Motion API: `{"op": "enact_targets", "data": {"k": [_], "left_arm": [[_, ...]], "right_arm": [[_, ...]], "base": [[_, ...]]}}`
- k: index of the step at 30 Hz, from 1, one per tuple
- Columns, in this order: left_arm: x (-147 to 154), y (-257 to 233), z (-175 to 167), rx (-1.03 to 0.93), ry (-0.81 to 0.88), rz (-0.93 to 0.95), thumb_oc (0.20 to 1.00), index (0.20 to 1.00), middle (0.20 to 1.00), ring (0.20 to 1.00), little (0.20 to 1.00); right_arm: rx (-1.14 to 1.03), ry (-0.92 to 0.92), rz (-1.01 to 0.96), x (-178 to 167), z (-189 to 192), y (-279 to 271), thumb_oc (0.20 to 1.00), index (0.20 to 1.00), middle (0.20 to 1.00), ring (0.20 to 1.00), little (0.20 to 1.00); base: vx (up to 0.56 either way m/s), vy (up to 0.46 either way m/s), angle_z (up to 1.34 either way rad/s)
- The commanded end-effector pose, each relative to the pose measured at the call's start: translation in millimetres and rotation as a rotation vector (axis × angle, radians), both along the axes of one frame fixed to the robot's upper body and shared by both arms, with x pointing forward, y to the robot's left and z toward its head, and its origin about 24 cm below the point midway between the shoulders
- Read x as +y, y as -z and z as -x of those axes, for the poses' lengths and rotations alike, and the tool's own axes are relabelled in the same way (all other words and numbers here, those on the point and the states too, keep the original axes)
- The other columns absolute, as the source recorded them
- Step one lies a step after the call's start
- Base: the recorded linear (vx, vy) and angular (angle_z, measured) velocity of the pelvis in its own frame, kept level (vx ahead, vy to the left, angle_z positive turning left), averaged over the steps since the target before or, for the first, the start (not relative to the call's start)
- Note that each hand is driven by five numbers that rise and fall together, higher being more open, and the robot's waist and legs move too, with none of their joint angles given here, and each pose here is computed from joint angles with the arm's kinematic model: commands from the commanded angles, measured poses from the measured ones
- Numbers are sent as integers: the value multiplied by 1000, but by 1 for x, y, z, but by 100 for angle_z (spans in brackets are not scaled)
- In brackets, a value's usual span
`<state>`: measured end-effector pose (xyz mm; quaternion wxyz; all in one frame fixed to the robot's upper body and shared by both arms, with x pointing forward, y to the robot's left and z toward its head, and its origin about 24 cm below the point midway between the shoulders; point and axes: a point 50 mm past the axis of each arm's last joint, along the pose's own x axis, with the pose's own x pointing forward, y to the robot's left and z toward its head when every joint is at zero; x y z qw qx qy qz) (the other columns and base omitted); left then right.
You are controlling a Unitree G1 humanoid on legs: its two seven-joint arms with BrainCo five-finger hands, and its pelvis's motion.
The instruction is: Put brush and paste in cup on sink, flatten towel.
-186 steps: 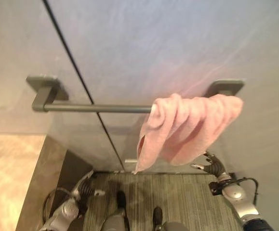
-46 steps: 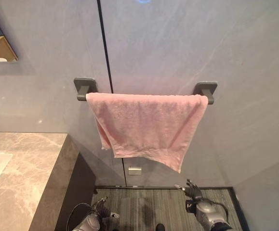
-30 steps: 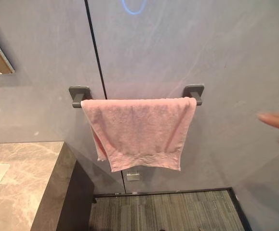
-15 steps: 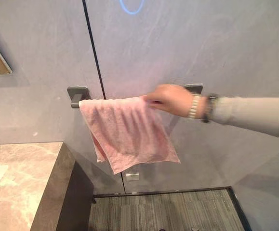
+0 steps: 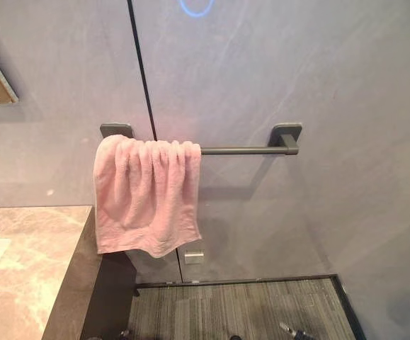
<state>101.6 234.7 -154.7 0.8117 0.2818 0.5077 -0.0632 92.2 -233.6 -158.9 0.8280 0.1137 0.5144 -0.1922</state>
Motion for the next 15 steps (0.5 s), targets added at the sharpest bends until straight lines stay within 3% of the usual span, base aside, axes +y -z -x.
{"op": "enact_targets", "data": {"k": [1, 6, 10, 15], "left_arm": [[12, -18, -36, -144, 143, -59, 1000, 1000, 1000, 1000, 1000], [10, -28, -47, -209, 221, -56, 1000, 1000, 1000, 1000, 1000], [9, -58, -60, -359, 301, -2, 1000, 1000, 1000, 1000, 1000], [15, -98, -59, -500, 278, 103, 1000, 1000, 1000, 1000, 1000]], "right_arm": [[-161, 41, 49, -13, -36, -16, 1000, 1000, 1000, 1000, 1000], [-240, 13, 52, -13, -54, -25, 1000, 1000, 1000, 1000, 1000], [-397, -140, 122, -17, -89, -53, 1000, 1000, 1000, 1000, 1000], [-507, -201, 204, -29, -116, -79, 1000, 1000, 1000, 1000, 1000]], "base": [[-39, -6, 10], [-24, -12, 11], [-5, -5, 6], [-17, -18, 12]]}}
